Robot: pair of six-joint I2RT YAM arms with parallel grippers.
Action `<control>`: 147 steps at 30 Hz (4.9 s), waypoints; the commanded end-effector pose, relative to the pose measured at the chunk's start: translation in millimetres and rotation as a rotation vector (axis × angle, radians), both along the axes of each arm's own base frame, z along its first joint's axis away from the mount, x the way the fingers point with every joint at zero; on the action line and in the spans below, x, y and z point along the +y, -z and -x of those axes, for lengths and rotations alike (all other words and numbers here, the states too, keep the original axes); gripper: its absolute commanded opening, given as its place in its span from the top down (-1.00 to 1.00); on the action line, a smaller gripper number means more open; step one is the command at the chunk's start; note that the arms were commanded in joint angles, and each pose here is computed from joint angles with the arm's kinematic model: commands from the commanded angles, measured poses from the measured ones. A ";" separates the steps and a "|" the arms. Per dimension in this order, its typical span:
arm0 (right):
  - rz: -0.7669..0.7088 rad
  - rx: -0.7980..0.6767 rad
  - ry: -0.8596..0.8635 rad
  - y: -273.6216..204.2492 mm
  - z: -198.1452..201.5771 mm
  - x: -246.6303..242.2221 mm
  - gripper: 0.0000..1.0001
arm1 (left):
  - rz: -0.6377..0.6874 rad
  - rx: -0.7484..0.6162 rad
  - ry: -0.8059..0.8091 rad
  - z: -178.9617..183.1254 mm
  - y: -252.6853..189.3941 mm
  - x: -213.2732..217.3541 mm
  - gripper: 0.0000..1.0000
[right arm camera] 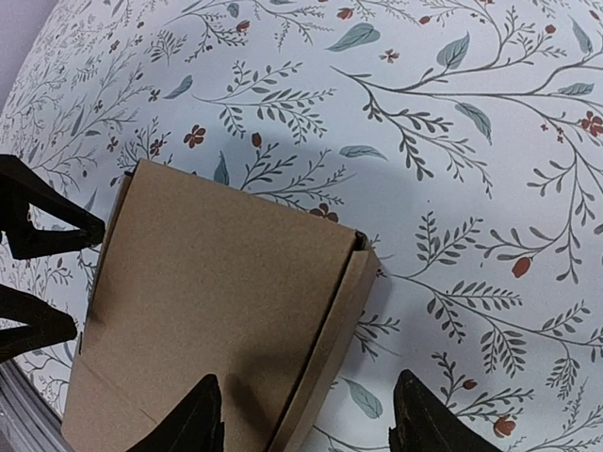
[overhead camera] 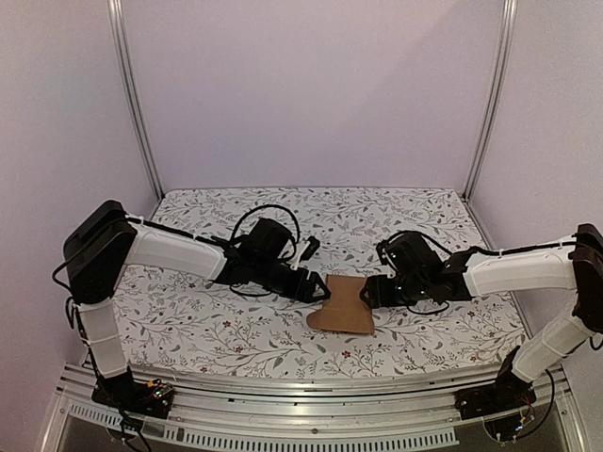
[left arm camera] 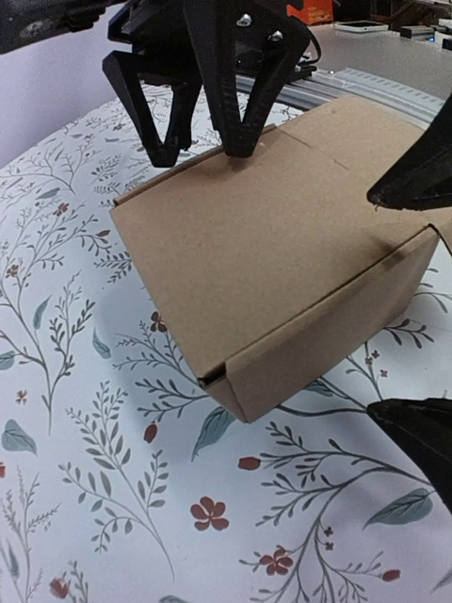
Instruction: Fold the paper box
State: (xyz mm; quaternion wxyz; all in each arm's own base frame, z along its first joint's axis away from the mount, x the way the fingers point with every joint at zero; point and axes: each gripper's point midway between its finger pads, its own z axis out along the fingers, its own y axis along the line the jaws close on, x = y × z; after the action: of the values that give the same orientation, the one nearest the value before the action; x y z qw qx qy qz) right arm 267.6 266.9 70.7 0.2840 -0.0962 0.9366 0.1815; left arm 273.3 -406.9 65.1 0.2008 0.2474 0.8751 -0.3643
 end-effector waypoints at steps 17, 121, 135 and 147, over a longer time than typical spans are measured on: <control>-0.167 0.135 0.067 24.1 1.9 5.5 0.62 | 0.146 0.218 -0.051 6.8 1.3 -4.1 -0.34; 0.321 -1.326 -1.138 -164.7 128.6 84.7 -0.98 | 0.735 0.859 0.201 107.2 -144.1 93.9 0.98; 0.715 -1.641 -1.138 -158.5 145.2 121.7 -0.98 | 0.719 0.850 0.269 125.0 -160.8 99.4 1.00; 0.735 -1.701 -1.065 -165.8 141.0 138.2 -0.54 | 0.712 0.855 0.298 136.2 -162.8 96.7 1.00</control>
State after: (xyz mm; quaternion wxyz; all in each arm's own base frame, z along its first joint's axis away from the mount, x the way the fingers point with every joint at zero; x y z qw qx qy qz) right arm 125.1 403.2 219.0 0.6576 -0.6945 0.2594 -0.1342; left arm 151.8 -315.9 202.7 -0.1960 0.0465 0.6861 -0.6990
